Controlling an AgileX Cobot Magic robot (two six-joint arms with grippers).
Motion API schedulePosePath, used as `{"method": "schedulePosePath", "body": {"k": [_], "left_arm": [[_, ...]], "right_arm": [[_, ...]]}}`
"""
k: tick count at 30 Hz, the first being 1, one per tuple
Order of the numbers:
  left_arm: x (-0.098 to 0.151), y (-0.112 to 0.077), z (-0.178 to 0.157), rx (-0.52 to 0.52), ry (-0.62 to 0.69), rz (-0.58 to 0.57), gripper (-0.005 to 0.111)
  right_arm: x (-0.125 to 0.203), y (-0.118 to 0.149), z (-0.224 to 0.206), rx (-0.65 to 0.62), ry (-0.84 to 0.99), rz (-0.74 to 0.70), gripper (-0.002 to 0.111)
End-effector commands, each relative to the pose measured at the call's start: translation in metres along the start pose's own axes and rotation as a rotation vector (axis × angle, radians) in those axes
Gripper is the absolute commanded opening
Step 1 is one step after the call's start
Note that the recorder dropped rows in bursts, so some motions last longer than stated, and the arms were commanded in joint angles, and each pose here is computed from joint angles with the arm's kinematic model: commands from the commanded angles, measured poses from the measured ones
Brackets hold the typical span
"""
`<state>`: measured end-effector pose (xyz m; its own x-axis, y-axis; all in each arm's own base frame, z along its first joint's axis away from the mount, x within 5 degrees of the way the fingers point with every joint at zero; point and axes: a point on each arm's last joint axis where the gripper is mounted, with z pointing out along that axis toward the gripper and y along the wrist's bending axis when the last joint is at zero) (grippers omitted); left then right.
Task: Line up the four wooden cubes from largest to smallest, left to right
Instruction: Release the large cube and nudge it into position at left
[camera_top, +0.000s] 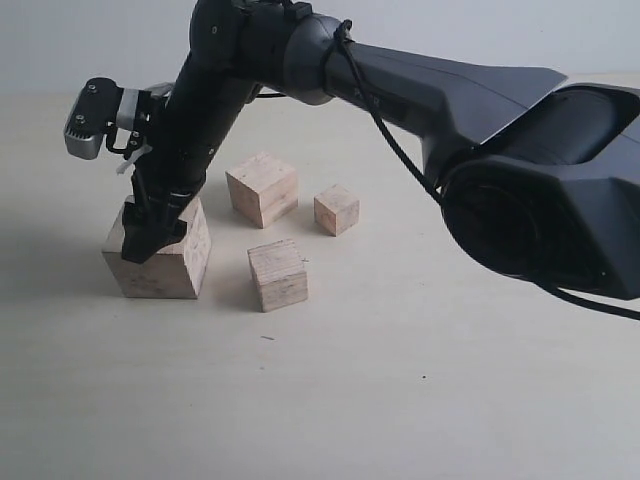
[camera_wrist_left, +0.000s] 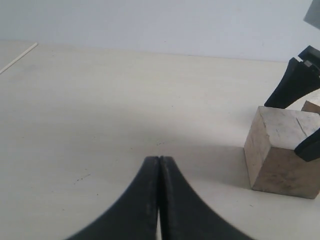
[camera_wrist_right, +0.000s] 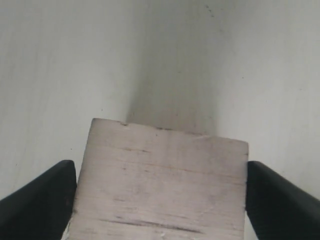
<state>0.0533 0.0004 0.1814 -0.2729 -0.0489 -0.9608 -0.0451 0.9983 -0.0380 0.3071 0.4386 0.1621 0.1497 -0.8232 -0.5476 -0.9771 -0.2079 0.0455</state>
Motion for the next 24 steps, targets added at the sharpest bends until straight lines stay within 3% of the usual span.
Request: {"method": "schedulePosePath", "body": {"k": [1,4,7,12,15,24], "left_arm": [[0.0000,-0.0002,0.0000,0.005,-0.012,-0.001,0.000],[0.0000,-0.0002,0.0000,0.005,-0.012,-0.001,0.000],[0.0000,-0.0002,0.0000,0.005,-0.012,-0.001,0.000],[0.0000,-0.0002,0.0000,0.005,-0.012,-0.001,0.000],[0.0000,-0.0002,0.0000,0.005,-0.012,-0.001,0.000],[0.0000,-0.0002,0.0000,0.005,-0.012,-0.001,0.000]], "right_arm": [[0.0053,-0.0041,0.0071,0.030,0.027,-0.018,0.000],[0.0054,-0.0041,0.0072,0.029,0.027,-0.018,0.002],[0.0056,-0.0038,0.0072,0.025,0.029,-0.018,0.013],[0.0058,-0.0035,0.0072,0.022,0.031,-0.018,0.051],[0.0050,-0.0033,0.0062,0.023,0.028,-0.035,0.068],[0.0034,-0.0004,0.0053,-0.007,0.015,-0.099,0.072]]}}
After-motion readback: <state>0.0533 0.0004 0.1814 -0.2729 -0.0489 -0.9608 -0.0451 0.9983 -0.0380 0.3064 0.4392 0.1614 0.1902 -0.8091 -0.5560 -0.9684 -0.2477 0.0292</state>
